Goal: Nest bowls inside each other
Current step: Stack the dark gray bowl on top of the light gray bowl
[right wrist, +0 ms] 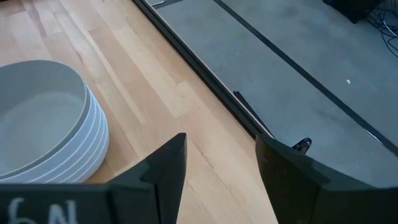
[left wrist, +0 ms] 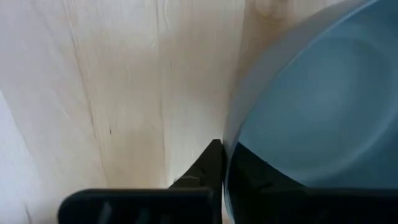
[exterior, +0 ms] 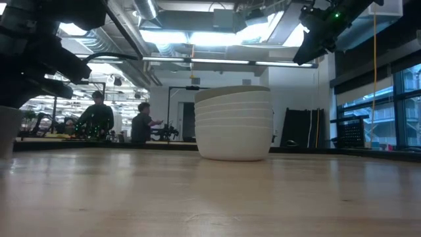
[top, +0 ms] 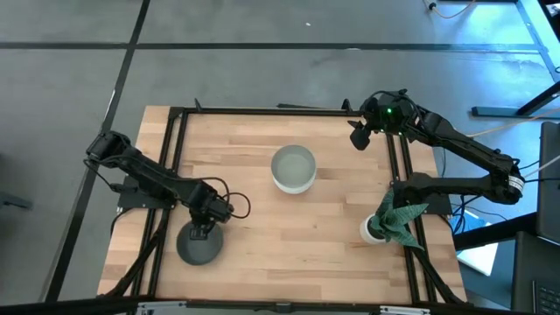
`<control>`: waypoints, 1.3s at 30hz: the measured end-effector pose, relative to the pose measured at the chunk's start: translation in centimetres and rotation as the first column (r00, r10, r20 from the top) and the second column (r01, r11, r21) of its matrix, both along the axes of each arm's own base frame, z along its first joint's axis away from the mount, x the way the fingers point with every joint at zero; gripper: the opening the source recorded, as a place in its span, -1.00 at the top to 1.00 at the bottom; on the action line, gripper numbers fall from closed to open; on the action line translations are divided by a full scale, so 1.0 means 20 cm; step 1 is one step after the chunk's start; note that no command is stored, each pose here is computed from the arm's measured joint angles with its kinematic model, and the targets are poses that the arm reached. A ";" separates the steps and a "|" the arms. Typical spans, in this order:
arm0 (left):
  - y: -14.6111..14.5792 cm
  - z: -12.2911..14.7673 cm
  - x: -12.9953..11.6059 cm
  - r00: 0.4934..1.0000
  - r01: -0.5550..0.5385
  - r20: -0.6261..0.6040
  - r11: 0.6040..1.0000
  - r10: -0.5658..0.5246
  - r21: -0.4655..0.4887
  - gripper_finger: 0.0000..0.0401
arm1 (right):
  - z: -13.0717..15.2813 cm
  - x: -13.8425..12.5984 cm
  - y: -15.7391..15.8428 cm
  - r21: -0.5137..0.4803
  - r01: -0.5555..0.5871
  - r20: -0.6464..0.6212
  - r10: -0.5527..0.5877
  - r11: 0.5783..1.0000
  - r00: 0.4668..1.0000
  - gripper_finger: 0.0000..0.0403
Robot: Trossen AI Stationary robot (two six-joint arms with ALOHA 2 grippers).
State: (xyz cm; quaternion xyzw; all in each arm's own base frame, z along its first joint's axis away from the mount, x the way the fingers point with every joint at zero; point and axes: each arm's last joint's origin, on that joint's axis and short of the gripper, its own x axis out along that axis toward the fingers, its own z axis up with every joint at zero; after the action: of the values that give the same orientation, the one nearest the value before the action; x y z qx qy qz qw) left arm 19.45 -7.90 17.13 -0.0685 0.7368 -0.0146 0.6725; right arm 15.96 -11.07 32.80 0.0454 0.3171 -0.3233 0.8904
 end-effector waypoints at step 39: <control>0.84 0.81 0.33 0.451 -0.519 0.841 0.855 0.299 -0.025 1.00 | 0.00 0.00 0.00 0.001 0.000 0.000 0.000 1.000 1.000 0.04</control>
State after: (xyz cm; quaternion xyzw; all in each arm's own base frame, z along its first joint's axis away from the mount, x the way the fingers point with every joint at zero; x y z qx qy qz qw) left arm 26.12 8.90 33.24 -0.1500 0.2945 0.2060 0.9211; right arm 15.96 -11.06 32.79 0.0461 0.3172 -0.3231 0.8904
